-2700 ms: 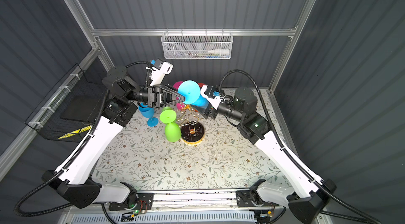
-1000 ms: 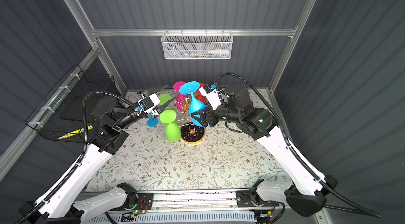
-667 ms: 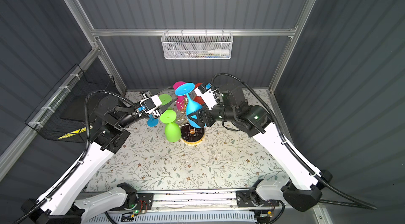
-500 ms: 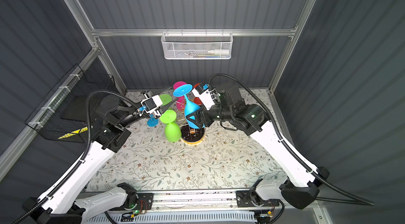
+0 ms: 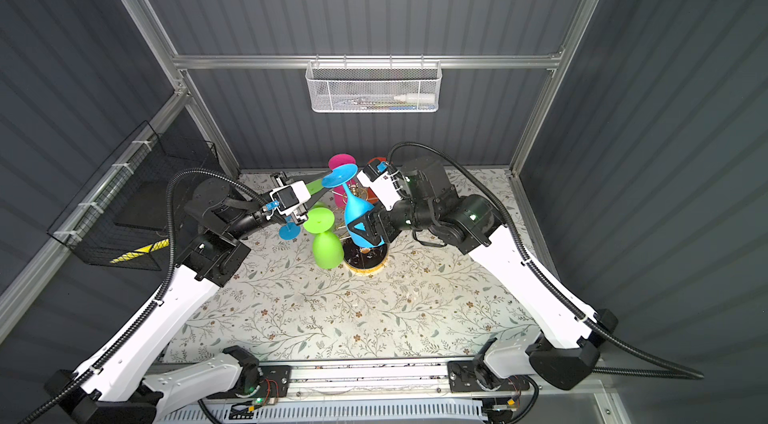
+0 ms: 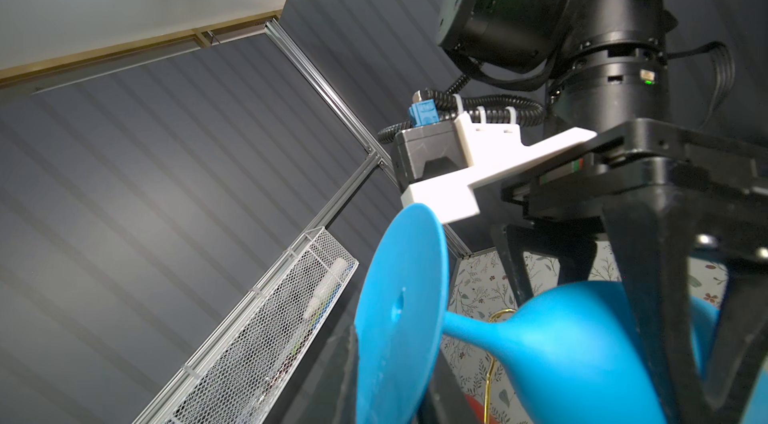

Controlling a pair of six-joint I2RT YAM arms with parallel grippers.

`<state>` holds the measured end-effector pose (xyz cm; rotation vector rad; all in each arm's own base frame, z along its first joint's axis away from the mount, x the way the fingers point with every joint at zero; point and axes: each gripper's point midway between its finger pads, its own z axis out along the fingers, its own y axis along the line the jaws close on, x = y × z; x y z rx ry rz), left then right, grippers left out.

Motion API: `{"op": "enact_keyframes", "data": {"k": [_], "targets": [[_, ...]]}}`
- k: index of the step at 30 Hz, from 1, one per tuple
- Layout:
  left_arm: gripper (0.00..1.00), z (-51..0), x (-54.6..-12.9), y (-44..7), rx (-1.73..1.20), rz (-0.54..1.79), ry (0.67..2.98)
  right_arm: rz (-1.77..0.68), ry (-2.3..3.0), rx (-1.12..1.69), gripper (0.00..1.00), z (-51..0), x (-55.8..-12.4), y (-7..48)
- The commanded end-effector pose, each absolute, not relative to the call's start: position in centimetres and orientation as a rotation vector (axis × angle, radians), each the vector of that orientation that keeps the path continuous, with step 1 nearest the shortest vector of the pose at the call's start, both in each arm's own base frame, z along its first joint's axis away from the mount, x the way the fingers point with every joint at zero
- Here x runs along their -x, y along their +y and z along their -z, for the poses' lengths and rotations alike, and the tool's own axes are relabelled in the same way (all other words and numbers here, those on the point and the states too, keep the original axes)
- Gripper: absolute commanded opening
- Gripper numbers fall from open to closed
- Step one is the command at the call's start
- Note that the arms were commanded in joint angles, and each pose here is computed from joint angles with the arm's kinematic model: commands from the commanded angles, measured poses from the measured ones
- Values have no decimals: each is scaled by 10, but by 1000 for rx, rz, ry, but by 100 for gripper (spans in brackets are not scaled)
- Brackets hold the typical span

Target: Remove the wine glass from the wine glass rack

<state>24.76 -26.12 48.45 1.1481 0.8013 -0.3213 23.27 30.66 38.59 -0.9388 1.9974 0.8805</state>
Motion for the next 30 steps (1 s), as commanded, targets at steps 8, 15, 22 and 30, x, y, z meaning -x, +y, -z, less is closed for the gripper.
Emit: {"op": "enact_keyframes", "data": {"k": [8, 15, 22, 30], "targets": [[5, -504, -241, -250, -1090, 280, 787, -935, 1974, 945, 55, -394, -224, 309], [0, -495, -250, -240, -1008, 292, 895, -1013, 1913, 909, 75, -409, -219, 307], [0, -487, -273, -217, -742, 363, 1080, -1167, 1773, 785, 87, -436, -217, 284], [0, -472, -277, -191, -512, 457, 1198, -1271, 1601, 697, 93, -458, -202, 252]]}}
